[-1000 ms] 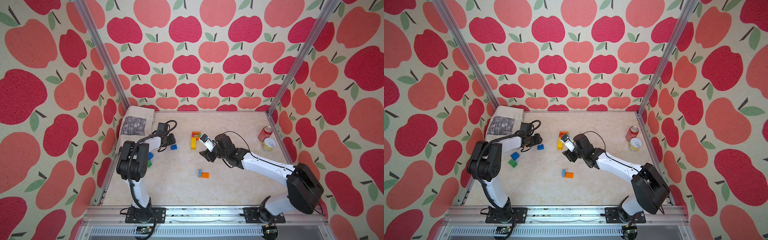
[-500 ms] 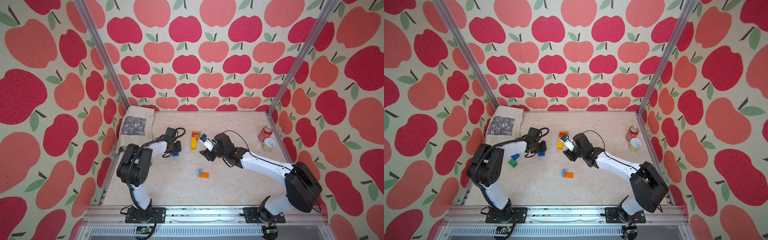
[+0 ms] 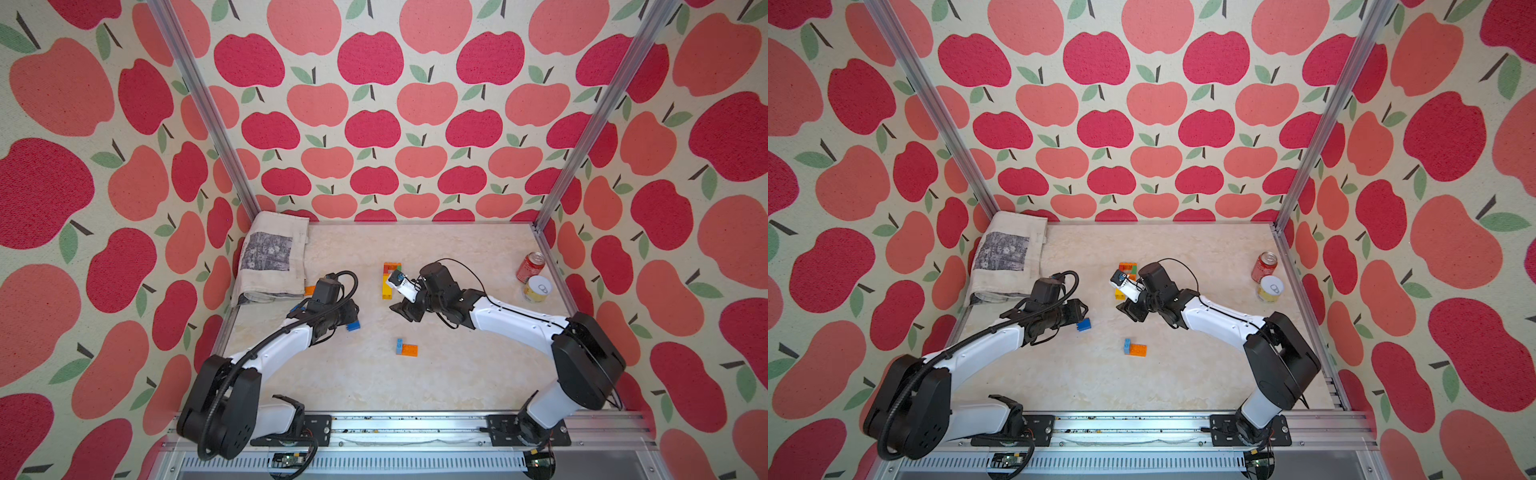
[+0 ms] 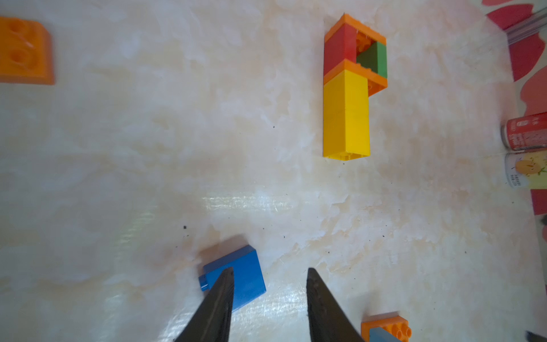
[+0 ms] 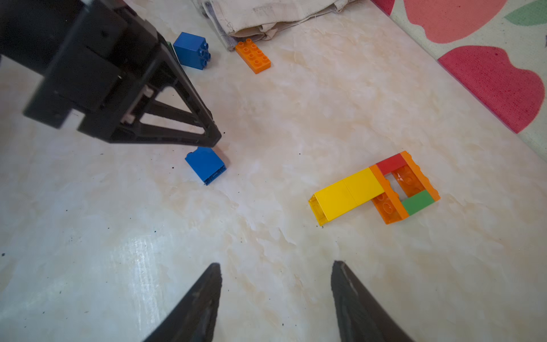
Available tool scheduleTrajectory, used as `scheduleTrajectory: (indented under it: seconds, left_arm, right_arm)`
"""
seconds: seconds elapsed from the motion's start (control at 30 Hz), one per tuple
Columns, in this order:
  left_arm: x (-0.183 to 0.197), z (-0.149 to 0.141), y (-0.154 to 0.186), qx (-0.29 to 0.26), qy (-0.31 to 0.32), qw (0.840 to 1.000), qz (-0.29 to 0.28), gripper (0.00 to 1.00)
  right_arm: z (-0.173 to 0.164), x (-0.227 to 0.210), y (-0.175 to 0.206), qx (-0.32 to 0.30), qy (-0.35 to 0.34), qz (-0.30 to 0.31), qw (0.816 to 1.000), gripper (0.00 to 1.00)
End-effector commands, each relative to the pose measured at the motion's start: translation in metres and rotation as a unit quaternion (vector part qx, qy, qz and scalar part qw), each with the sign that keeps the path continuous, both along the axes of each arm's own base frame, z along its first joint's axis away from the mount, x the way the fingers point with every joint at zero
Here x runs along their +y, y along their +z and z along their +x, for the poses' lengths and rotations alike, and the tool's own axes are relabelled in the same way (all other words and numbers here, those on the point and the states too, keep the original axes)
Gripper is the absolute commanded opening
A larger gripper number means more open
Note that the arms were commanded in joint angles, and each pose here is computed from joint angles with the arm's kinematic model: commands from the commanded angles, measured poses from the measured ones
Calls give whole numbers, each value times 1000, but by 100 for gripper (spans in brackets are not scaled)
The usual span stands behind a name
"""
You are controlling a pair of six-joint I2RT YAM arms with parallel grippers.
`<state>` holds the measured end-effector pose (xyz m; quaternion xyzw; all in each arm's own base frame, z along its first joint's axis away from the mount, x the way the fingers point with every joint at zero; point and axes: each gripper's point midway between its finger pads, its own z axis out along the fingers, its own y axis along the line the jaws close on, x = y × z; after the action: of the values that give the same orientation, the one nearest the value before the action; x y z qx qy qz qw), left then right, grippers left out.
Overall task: Assemble the letter p with lego
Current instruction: Move the lego brick at the center of the board, then pick up the lego brick from the center of the board.
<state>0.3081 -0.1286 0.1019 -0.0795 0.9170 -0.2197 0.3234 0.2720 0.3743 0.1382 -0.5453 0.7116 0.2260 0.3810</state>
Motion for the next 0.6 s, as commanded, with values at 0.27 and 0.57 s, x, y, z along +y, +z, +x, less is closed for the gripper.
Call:
scheduleTrajectory:
  seconds: [0.27, 0.57]
  left_arm:
    - [83, -45, 61, -183, 140, 973, -7, 56]
    - [96, -69, 69, -261, 168, 950, -35, 57]
  right_arm:
    - [-40, 64, -46, -18, 232, -69, 970, 64]
    - [-24, 88, -81, -65, 271, -156, 948, 63]
